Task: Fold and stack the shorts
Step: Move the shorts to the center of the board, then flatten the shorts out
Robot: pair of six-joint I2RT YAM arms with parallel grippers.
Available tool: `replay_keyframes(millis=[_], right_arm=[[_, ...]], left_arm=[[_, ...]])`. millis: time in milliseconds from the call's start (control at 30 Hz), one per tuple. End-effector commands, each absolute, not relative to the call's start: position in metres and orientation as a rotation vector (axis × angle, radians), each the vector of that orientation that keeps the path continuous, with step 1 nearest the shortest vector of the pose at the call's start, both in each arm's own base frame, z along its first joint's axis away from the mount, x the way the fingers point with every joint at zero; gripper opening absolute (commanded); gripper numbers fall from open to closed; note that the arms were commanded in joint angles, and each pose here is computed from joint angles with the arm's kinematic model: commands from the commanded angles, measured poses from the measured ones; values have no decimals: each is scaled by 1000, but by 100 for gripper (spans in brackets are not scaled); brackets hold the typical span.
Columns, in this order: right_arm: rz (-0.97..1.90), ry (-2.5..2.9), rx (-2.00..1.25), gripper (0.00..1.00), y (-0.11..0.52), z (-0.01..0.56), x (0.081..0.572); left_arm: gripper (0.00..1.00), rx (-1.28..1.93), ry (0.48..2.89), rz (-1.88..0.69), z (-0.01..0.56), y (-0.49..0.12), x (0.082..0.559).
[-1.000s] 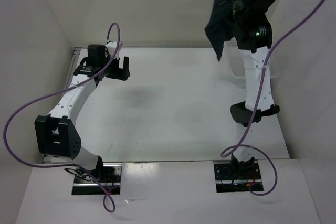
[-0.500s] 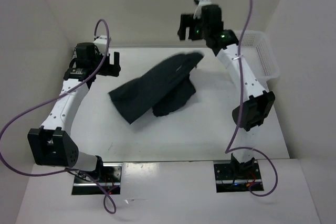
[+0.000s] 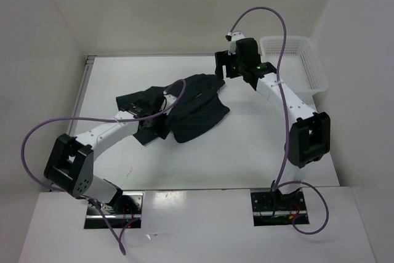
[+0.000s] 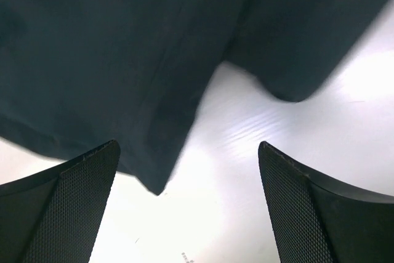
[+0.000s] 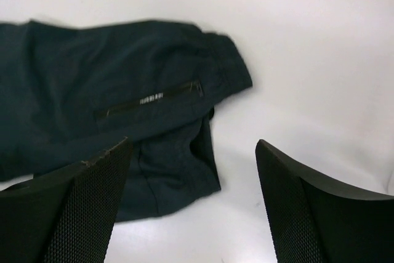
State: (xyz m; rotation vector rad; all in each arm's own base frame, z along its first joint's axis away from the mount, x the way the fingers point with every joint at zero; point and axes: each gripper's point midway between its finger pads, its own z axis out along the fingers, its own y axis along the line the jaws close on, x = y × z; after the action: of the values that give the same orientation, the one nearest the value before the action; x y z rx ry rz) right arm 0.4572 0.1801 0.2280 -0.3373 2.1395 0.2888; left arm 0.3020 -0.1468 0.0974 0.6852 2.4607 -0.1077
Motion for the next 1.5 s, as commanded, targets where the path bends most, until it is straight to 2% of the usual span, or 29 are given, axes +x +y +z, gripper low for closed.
replay_keyframes(millis=[0, 200, 300, 367, 433, 467, 567, 700, 733, 767, 800, 833, 900, 933, 967, 1000, 1033, 1067, 1133, 1200, 1267, 1300, 1333, 1367, 1400, 1433, 1467], right_arm=[[318, 2042, -287, 85, 188, 230, 494], [380, 2141, -72, 77, 186, 174, 541], [412, 2197, 26, 77, 184, 144, 560], [388, 2239, 85, 77, 182, 123, 567], [391, 2280, 119, 77, 182, 108, 564], [392, 2298, 136, 77, 182, 101, 562], [429, 2345, 192, 77, 182, 81, 556], [491, 2409, 218, 76, 191, 53, 550], [512, 2399, 224, 72, 194, 54, 554], [512, 2399, 224, 68, 195, 52, 556], [512, 2417, 242, 56, 195, 42, 555], [512, 2417, 242, 50, 195, 42, 555], [530, 2433, 274, 43, 197, 35, 553], [532, 2444, 294, 32, 198, 28, 552], [528, 2455, 296, 27, 197, 22, 551], [517, 2453, 300, 23, 196, 22, 552], [487, 2443, 312, 13, 192, 20, 557], [466, 2431, 319, 8, 190, 21, 562], [401, 2373, 298, 0, 183, 37, 577], [388, 2302, 266, 0, 182, 67, 595], [398, 2225, 221, 0, 186, 100, 612], [420, 2134, 199, 0, 190, 142, 628], [431, 2072, 181, 0, 191, 172, 635], [435, 2008, 128, 0, 199, 204, 638], [440, 1881, 108, 0, 199, 259, 647], [444, 1811, 81, 0, 205, 294, 645], [443, 1745, 38, 0, 211, 327, 640]], left_arm=[[100, 592, 2474, 125, 77, -111, 316], [100, 597, 2540, 189, 45, -96, 303], [100, 593, 2569, 221, 34, -87, 296], [95, 597, 2585, 239, 31, -84, 293], [89, 597, 2620, 255, 21, -76, 285], [82, 580, 2622, 270, 21, -72, 286], [73, 549, 2652, 287, 15, -61, 284], [43, 540, 2674, 296, 10, -57, 283], [33, 540, 2674, 296, 10, -57, 283], [29, 544, 2683, 300, 7, -57, 282], [24, 544, 2683, 300, 7, -57, 282], [16, 539, 2673, 296, 10, -58, 286], [8, 528, 2656, 318, 12, -57, 293], [5, 524, 2648, 315, 14, -58, 296], [1, 517, 2636, 326, 16, -58, 299], [0, 511, 2624, 322, 19, -59, 303], [0, 505, 2609, 316, 24, -62, 309], [0, 497, 2598, 327, 27, -61, 312], [0, 469, 2579, 348, 35, -57, 320], [0, 382, 2478, 385, 56, -52, 348], [0, 194, 2355, 464, 88, -21, 389], [0, 103, 2246, 445, 136, -15, 426], [0, -5, 2208, 484, 155, 17, 448], [0, -62, 2157, 490, 182, 30, 466], [0, -112, 2101, 493, 210, 43, 481], [0, -178, 1981, 479, 265, 60, 506], [0, -205, 1920, 473, 293, 66, 515]])
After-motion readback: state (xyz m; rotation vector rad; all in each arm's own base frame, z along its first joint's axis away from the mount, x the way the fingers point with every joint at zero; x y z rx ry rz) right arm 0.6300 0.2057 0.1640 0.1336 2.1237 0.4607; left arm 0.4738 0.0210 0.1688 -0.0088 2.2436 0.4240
